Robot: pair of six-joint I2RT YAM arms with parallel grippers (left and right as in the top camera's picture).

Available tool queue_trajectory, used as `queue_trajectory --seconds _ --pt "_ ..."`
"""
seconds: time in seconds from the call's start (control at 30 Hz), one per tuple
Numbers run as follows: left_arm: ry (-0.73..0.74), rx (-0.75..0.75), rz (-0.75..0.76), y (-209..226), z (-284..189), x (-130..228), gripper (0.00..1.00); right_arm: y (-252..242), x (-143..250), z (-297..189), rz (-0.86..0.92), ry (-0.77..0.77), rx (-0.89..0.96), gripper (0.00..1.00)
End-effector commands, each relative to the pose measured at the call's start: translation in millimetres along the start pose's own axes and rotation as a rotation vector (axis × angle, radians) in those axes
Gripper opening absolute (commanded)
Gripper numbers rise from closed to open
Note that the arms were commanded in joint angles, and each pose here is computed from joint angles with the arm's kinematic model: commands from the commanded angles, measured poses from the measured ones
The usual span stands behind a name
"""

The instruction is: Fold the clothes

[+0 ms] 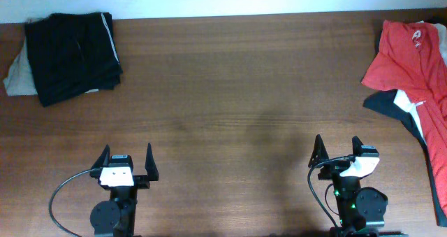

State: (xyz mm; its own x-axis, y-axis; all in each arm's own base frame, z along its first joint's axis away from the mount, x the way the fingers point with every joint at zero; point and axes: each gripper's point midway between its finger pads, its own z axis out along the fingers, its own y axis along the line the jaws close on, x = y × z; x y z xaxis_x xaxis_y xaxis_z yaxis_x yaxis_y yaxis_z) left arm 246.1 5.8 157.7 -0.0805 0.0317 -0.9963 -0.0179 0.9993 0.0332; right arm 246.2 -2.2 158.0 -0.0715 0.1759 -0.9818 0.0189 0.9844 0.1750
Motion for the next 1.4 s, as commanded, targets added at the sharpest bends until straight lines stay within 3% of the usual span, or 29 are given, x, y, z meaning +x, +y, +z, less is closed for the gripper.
queue_trajectory --seconds 0.0,0.8,0.97,1.1,1.23,1.37 --pt "0.002 -0.016 0.011 3 0 2 0.99 4 3 0 -0.011 0.007 -0.021 0.99" --pt "0.001 -0.016 0.011 3 0 2 0.99 6 1 0 0.0 0.001 -0.032 0.99" --pt "0.001 -0.016 0.011 3 0 2 0.99 47 5 -7 0.354 0.077 -0.266 0.99" --pt "0.001 -0.015 0.011 3 0 2 0.99 70 4 -15 0.421 0.122 -0.397 0.99" --pt "0.001 -0.016 0.011 3 0 2 0.99 74 -34 -18 0.329 -0.052 -0.444 0.99" --pt "0.001 -0.016 0.011 3 0 2 0.99 47 -72 -15 0.276 -0.209 -0.273 0.99"
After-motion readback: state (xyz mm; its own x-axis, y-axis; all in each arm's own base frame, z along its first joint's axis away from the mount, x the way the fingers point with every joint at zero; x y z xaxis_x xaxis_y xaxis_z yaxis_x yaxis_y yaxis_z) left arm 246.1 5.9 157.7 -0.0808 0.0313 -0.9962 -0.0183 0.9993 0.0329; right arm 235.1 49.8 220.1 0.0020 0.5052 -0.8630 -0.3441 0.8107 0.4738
